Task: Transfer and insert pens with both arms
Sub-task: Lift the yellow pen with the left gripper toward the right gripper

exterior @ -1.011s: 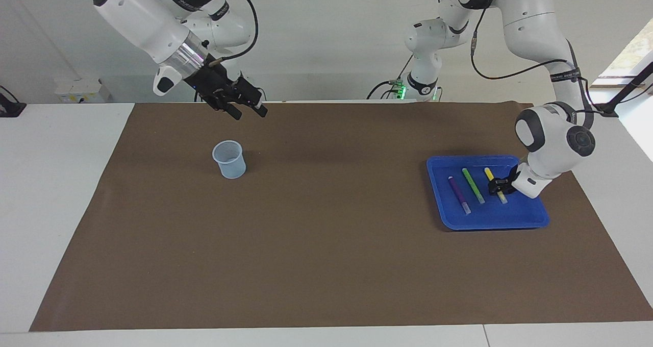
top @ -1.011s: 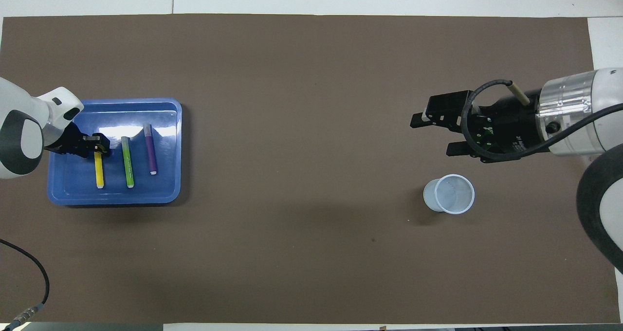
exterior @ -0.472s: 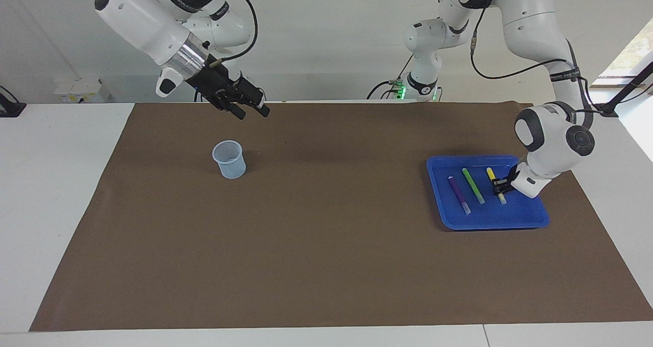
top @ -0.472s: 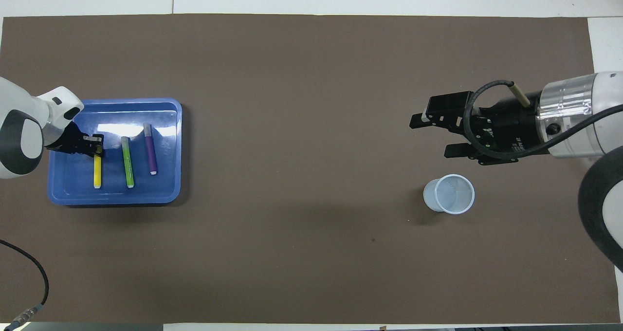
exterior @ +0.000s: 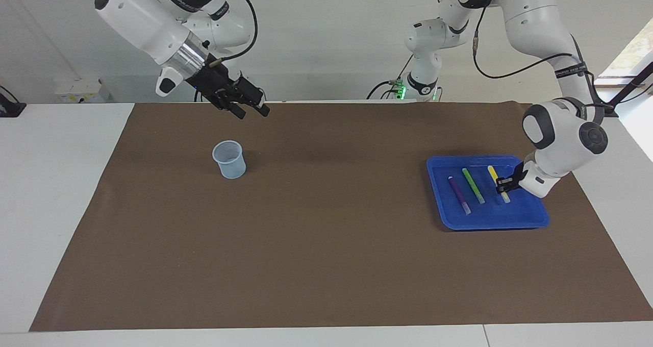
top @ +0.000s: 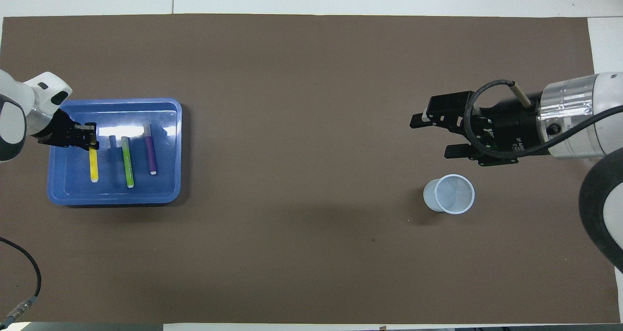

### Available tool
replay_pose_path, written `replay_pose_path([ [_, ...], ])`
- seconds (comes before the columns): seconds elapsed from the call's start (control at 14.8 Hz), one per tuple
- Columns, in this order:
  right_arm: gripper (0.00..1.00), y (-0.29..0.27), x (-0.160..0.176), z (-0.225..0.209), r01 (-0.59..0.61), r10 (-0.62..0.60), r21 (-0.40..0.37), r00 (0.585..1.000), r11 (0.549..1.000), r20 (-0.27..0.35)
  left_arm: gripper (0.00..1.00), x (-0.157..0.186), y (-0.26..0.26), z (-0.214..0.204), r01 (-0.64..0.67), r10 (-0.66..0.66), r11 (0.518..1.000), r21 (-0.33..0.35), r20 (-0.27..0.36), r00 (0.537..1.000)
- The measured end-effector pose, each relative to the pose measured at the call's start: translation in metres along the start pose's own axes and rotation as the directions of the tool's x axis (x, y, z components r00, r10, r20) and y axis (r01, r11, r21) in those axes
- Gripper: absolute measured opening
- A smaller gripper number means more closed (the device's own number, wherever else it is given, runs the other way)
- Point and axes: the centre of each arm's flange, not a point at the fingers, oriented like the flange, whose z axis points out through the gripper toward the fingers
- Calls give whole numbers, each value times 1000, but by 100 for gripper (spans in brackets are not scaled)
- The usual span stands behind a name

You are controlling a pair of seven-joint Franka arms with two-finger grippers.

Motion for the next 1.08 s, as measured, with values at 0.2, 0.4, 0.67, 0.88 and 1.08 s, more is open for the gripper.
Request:
replay_pose_path([
  [0.2,100,-4,-1,1,-21,22,10,1000,1000,-16,17,-12,50,-64,188,-185,977,-99,40,982],
  [0.4,100,-15,-7,8,-48,49,22,998,999,-30,17,-36,108,-113,440,-427,879,-184,108,898],
  [0.67,100,-29,-19,22,-70,71,50,997,996,-14,17,-73,175,-156,721,-660,643,-257,291,692],
  [0.88,100,-45,-29,27,-126,126,122,992,984,8,17,-100,224,-168,814,-675,523,-252,461,576],
  [1.08,100,-74,-50,40,-209,216,185,976,960,-18,17,-128,260,-156,844,-618,484,-232,591,517],
])
